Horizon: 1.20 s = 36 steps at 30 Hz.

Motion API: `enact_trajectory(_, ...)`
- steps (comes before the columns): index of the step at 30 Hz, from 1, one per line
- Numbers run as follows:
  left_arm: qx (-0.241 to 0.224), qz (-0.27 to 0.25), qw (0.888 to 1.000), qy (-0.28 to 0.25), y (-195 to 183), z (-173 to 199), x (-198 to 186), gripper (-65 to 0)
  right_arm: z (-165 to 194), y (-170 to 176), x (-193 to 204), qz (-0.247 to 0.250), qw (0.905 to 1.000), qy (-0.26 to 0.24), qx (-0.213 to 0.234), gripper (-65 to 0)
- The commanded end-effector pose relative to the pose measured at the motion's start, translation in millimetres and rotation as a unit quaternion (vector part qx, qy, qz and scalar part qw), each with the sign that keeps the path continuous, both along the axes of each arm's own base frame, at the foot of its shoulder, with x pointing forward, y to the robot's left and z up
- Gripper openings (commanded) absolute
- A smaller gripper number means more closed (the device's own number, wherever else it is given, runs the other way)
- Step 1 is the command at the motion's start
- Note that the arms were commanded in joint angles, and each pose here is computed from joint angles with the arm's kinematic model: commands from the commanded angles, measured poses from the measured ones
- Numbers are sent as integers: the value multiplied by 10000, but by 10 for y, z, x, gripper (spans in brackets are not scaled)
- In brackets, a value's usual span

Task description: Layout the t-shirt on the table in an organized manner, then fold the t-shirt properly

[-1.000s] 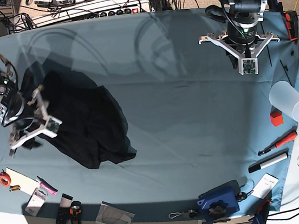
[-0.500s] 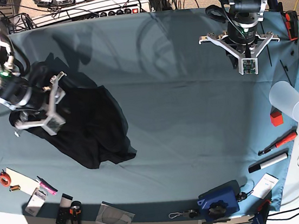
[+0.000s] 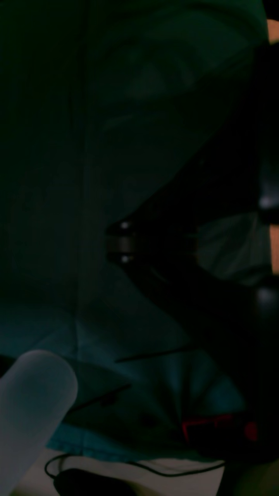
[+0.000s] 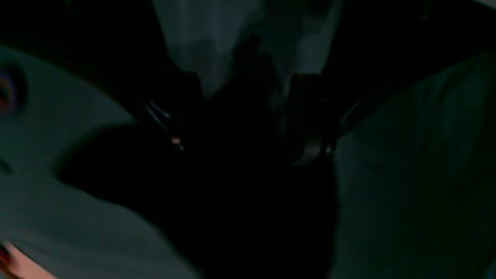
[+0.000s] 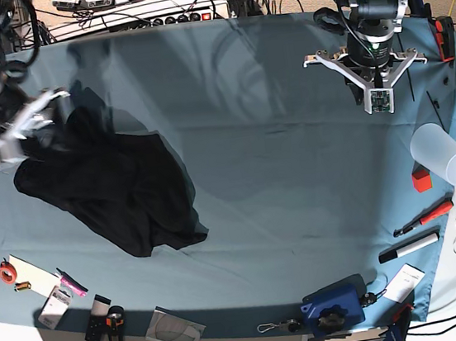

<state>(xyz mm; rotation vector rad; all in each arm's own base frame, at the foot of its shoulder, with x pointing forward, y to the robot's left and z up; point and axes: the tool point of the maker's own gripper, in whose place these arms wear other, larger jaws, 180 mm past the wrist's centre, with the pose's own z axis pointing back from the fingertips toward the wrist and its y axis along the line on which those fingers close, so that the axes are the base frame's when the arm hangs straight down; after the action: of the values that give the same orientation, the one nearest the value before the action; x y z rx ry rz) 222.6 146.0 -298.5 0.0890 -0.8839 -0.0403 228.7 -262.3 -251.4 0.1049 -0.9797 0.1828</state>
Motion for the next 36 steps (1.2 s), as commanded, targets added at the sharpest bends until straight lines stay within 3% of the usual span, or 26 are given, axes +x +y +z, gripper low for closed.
enact_trajectory(1,30,-3,9997,-234,8,108,46,-650,93,-36,1,-80,9998,-167,-5,-324)
enact_trajectory(6,28,-3,9997,-236,8,109,47,-650,-6,9,-62,-300,9991,-130,273,-324)
enact_trajectory(19,31,-4,9997,-232,8,108,45,-650,-167,-137,-16,-1227,9923,-118,111,-324)
enact_trajectory(25,31,-4,9997,-234,8,108,46,-650,-398,-303,18,-1551,9870,-17,420,-324)
enact_trajectory(31,32,-5,9997,-236,8,109,47,-650,-449,-160,222,-1157,9899,-118,815,-324)
enact_trajectory(36,30,-3,9997,-234,8,108,46,-650,-628,-195,370,-1397,9869,91,798,-324)
